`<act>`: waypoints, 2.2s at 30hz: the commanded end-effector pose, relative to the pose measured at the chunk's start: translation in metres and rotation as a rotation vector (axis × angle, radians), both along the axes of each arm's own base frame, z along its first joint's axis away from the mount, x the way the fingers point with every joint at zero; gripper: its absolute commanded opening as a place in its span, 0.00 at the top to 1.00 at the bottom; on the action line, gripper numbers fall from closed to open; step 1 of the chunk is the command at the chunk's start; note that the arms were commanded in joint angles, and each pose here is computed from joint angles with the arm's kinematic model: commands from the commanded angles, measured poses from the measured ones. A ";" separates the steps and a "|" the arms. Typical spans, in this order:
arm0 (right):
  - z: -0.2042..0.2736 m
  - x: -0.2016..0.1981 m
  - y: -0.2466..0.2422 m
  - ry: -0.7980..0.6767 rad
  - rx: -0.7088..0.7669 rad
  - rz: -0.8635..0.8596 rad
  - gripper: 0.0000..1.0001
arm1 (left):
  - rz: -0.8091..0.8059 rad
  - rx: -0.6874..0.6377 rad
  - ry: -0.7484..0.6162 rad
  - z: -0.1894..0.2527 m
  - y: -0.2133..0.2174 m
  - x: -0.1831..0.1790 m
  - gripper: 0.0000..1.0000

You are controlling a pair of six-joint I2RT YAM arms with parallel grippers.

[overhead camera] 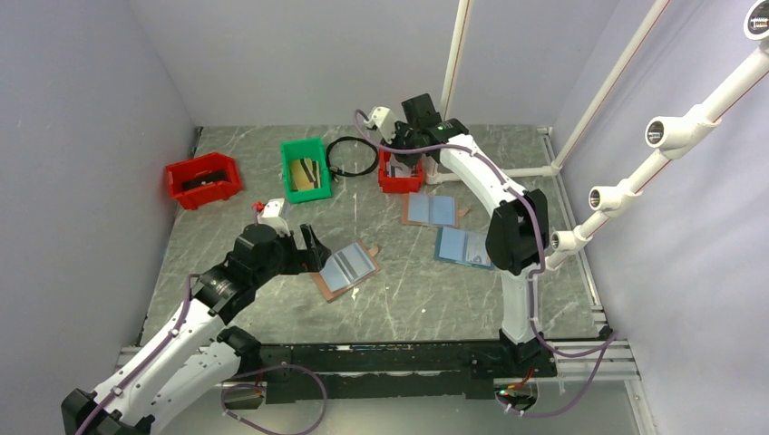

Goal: Take the credit cards out of the card holder
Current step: Place the credit card in the storage box, then remove the credit card from the card holder.

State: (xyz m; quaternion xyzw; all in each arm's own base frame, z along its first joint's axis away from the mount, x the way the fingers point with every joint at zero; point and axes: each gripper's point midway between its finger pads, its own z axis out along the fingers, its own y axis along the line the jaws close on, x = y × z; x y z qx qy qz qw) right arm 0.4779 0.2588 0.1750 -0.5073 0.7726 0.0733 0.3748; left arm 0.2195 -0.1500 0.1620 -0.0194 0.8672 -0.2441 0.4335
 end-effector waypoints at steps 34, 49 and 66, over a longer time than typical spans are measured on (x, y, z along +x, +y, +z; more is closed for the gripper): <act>-0.026 0.021 0.013 -0.028 -0.078 0.056 0.95 | 0.023 -0.005 -0.011 0.003 0.002 0.003 0.00; -0.002 0.073 -0.012 -0.241 -0.203 -0.119 0.66 | 0.035 -0.011 -0.020 0.008 0.005 0.002 0.00; 0.013 -0.061 0.039 0.135 0.109 0.119 0.48 | 0.082 -0.226 0.056 0.001 -0.015 -0.001 0.01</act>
